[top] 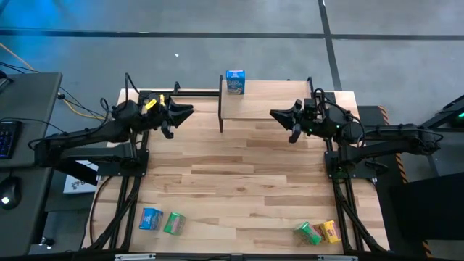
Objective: Stack cereal on shelf
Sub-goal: Put the blue cereal box on the shelf
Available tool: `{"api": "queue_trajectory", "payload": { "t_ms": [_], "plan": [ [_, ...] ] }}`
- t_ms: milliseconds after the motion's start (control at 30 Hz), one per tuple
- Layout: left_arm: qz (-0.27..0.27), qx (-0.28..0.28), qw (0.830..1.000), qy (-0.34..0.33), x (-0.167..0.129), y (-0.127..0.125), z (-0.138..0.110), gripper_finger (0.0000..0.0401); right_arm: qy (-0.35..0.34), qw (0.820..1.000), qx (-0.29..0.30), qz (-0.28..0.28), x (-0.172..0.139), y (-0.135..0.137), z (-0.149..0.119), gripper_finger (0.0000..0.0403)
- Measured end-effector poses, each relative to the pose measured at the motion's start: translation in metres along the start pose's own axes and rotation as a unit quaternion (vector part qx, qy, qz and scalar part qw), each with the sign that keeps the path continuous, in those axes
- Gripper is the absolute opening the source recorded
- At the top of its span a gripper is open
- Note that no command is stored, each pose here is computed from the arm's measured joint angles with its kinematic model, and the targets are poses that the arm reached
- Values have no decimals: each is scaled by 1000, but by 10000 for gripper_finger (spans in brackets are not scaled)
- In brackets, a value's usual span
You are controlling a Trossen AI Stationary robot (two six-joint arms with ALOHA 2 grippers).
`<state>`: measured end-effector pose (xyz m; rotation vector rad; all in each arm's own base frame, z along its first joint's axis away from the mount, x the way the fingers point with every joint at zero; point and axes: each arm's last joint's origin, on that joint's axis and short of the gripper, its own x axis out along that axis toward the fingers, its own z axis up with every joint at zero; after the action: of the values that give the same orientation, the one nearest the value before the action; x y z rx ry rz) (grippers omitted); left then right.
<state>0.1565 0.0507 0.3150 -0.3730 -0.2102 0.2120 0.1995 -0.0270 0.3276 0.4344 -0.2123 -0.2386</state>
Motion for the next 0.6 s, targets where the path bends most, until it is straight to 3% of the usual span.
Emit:
{"api": "queue_trajectory", "payload": {
  "t_ms": [133,300,500,600],
  "plan": [
    [12,9,999,48,4,-7,15,200,0,1000,-12,-1,0,0,0,0],
    [4,19,999,33,4,-15,34,268,-1,1000,-7,-2,0,0,0,0],
    [12,52,999,9,-1,-17,40,288,-10,999,29,-20,0,-1,1,0],
    [9,37,999,7,-1,-17,41,289,-16,998,43,-32,0,-2,1,0]
  ]
}}
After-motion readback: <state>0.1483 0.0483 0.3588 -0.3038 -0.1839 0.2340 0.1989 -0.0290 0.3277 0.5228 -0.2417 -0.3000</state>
